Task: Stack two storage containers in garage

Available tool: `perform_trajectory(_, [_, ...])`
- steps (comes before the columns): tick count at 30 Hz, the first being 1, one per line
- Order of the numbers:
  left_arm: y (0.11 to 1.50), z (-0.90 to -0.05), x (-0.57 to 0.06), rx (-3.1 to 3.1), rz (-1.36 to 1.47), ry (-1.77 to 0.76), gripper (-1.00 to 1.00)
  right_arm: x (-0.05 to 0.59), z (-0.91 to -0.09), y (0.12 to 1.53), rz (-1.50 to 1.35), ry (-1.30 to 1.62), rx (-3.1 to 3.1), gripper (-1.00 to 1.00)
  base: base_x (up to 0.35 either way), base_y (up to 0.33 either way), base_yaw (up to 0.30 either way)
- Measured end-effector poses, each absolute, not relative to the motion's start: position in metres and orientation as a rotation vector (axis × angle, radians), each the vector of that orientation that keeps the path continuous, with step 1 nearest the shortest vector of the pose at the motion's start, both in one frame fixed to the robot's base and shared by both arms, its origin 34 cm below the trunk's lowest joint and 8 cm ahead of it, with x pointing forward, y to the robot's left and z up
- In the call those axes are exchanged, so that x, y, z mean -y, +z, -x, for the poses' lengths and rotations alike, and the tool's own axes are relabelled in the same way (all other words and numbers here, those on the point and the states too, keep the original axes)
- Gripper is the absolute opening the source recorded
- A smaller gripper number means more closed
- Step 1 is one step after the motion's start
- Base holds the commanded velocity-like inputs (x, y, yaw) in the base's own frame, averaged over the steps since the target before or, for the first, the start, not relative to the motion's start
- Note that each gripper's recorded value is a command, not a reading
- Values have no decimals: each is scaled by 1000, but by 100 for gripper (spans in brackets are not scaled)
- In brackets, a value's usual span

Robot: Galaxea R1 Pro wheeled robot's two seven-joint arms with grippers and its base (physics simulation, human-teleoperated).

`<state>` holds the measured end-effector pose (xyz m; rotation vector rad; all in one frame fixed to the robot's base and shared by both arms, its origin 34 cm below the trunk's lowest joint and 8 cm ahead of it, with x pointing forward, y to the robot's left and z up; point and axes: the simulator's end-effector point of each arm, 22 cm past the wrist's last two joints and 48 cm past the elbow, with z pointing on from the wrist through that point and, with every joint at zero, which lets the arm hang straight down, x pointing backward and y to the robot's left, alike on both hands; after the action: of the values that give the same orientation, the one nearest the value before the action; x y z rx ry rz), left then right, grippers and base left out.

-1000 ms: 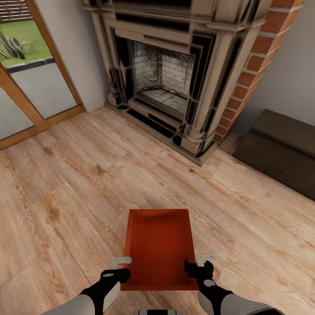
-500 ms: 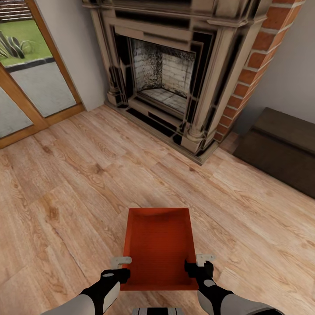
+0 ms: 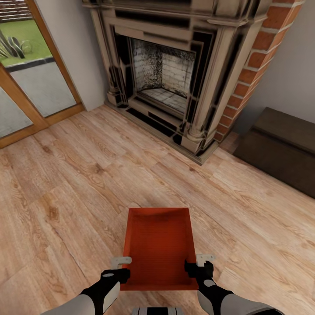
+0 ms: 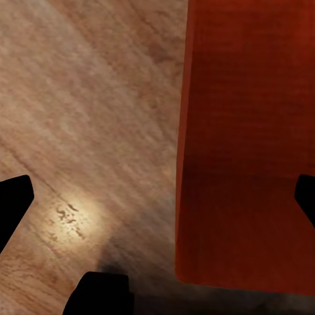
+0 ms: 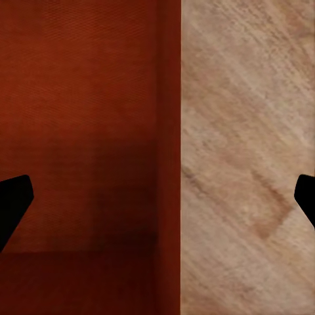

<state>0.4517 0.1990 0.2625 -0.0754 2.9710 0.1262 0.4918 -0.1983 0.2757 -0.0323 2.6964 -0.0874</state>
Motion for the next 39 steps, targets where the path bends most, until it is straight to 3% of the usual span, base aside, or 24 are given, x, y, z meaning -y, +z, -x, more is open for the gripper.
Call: perform_trajectory(39, [238,-447,-199,-2972,75,127,100,201,-488,251,31,-92,-2696,100,0,0,0])
